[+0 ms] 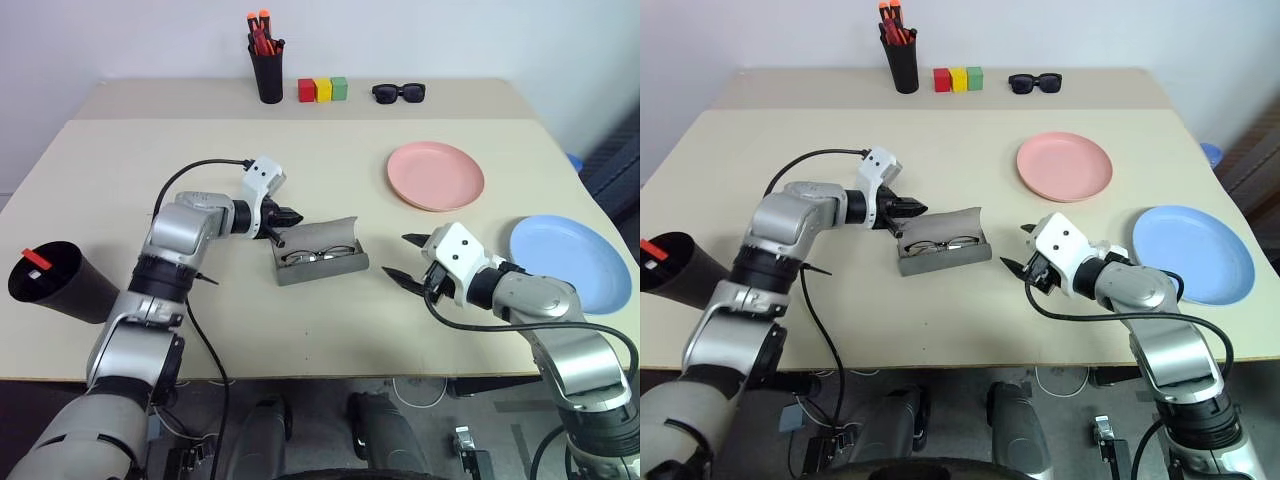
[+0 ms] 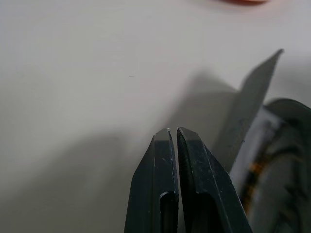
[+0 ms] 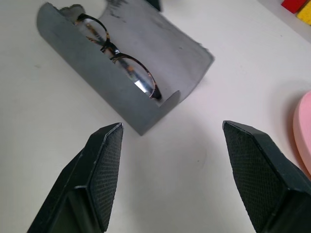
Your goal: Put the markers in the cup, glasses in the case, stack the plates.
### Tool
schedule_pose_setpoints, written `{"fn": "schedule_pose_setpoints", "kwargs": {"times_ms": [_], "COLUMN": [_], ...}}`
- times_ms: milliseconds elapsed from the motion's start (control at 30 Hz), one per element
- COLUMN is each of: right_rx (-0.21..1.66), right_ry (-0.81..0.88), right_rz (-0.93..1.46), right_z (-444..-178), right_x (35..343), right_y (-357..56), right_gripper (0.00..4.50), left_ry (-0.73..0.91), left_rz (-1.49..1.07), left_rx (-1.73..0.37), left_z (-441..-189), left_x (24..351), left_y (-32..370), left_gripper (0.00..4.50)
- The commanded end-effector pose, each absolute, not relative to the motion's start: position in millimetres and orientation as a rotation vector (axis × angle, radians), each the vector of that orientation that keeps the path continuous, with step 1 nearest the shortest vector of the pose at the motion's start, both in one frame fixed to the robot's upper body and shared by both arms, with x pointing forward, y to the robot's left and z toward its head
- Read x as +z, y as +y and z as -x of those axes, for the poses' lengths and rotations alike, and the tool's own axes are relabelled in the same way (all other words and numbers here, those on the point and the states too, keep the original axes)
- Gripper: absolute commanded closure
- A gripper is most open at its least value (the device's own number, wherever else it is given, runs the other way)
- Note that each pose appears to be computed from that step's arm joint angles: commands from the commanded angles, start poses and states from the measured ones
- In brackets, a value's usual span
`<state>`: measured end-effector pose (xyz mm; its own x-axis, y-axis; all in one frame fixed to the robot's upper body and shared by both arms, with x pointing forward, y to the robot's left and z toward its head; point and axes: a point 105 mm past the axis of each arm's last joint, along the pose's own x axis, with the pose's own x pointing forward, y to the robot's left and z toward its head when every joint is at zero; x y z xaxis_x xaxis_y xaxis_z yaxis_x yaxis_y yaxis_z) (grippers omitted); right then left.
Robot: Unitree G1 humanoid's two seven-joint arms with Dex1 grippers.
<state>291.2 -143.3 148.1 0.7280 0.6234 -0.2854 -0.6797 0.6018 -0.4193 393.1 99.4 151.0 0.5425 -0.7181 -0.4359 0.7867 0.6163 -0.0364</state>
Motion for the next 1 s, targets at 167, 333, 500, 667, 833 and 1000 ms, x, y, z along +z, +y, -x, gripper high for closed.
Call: {"fn": "schedule_pose_setpoints", "kwargs": {"times_ms": [167, 333, 500, 667, 833, 1000], "right_rx": [0.689, 0.643, 0.600, 0.403, 0.302, 0.320], "right_ry": [0.052, 0.054, 0.055, 0.089, 0.109, 0.115], "right_rz": [0.512, 0.486, 0.482, 0.602, 0.808, 0.918], "right_z": [-310.6, -321.8, -336.5, -373.0, -408.8, -429.4], "right_x": [162.1, 163.0, 163.1, 158.3, 144.4, 132.3], "right_y": [-150.6, -156.1, -160.5, -186.6, -207.0, -209.7], "right_gripper": [1.19, 1.19, 1.19, 1.19, 1.19, 1.19], "left_ry": [0.273, 0.178, 0.056, -0.089, -0.089, -0.067], "left_rz": [-0.344, -0.455, -0.480, -0.383, -0.317, -0.298], "left_rx": [-1.165, -1.229, -1.199, -1.167, -1.149, -1.122], "left_z": [-328.1, -305.2, -305.1, -299.5, -284.6, -275.3], "left_x": [154.2, 142.5, 145.0, 161.9, 155.7, 149.5], "left_y": [83.4, 84.6, 85.0, 82.2, 81.1, 82.1], "left_gripper": [4.34, 4.34, 4.34, 4.34, 4.34, 4.34]}}
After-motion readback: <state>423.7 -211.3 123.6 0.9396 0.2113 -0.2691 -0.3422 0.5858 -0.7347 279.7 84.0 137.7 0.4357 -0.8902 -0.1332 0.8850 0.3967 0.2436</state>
